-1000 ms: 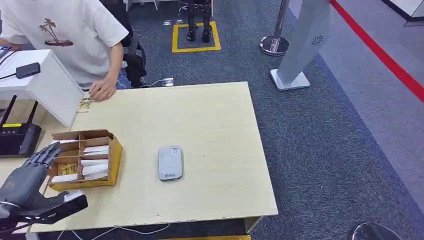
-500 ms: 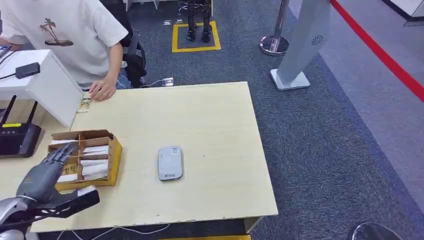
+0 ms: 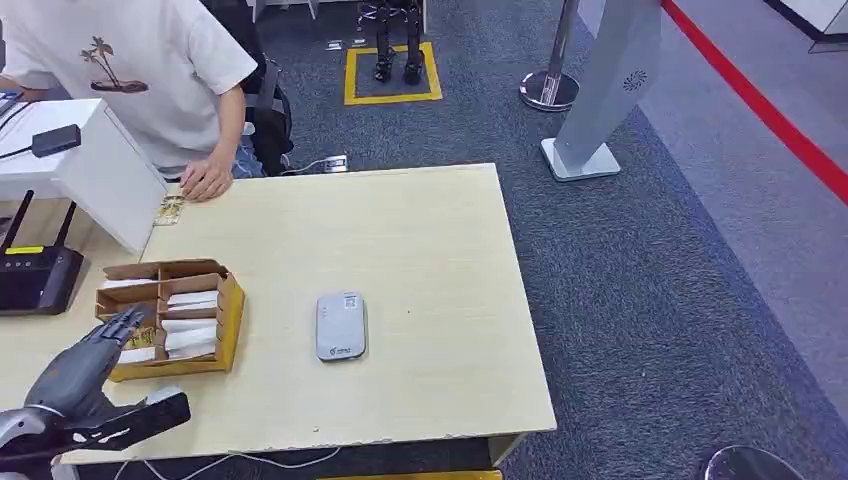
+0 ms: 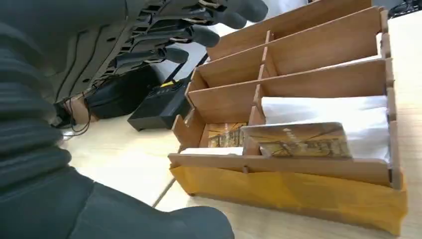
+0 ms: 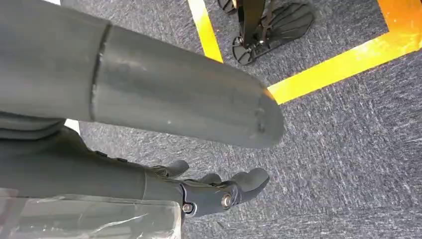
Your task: Pass the card to the sensor for recognition and then transmit it.
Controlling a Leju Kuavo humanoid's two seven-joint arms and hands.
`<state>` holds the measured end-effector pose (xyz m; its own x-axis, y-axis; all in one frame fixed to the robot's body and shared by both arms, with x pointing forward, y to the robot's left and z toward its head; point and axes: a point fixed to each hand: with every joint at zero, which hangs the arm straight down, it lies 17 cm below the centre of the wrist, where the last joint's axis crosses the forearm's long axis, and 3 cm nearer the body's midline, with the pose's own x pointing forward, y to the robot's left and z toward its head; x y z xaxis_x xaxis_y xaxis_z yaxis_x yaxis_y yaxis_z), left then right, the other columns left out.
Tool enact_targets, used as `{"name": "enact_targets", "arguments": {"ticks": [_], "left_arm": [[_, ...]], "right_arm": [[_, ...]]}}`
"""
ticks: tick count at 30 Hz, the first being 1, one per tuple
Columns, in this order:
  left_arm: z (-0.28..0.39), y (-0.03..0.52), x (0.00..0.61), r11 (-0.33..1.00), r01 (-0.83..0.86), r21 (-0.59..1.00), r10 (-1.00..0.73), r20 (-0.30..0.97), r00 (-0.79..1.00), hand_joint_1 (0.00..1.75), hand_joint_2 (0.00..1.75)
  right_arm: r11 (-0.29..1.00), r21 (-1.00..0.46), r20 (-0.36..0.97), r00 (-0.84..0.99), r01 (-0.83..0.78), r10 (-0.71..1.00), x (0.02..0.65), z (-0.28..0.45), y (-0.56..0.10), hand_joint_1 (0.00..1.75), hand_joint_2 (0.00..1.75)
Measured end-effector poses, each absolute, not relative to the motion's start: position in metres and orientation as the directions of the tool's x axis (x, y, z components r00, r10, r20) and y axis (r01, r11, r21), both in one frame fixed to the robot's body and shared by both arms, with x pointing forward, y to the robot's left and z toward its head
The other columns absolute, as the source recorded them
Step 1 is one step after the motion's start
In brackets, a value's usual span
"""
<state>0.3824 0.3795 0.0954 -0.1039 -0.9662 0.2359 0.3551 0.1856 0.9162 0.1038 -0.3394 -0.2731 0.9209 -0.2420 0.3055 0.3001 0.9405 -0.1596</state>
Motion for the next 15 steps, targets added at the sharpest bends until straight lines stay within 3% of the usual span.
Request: {"name": "enact_targets", "arguments": {"ticks": [15], "left_arm": [[0.1008, 0.3834, 0.3898, 0.154, 0.35, 0.924, -0.974, 0.201, -0.103, 0.0, 1.75]], "right_arm": [[0.945, -0.165, 0.302, 0.927, 0.282, -0.223, 0.1046, -0.2731, -0.3394, 0.0, 0.0]]}}
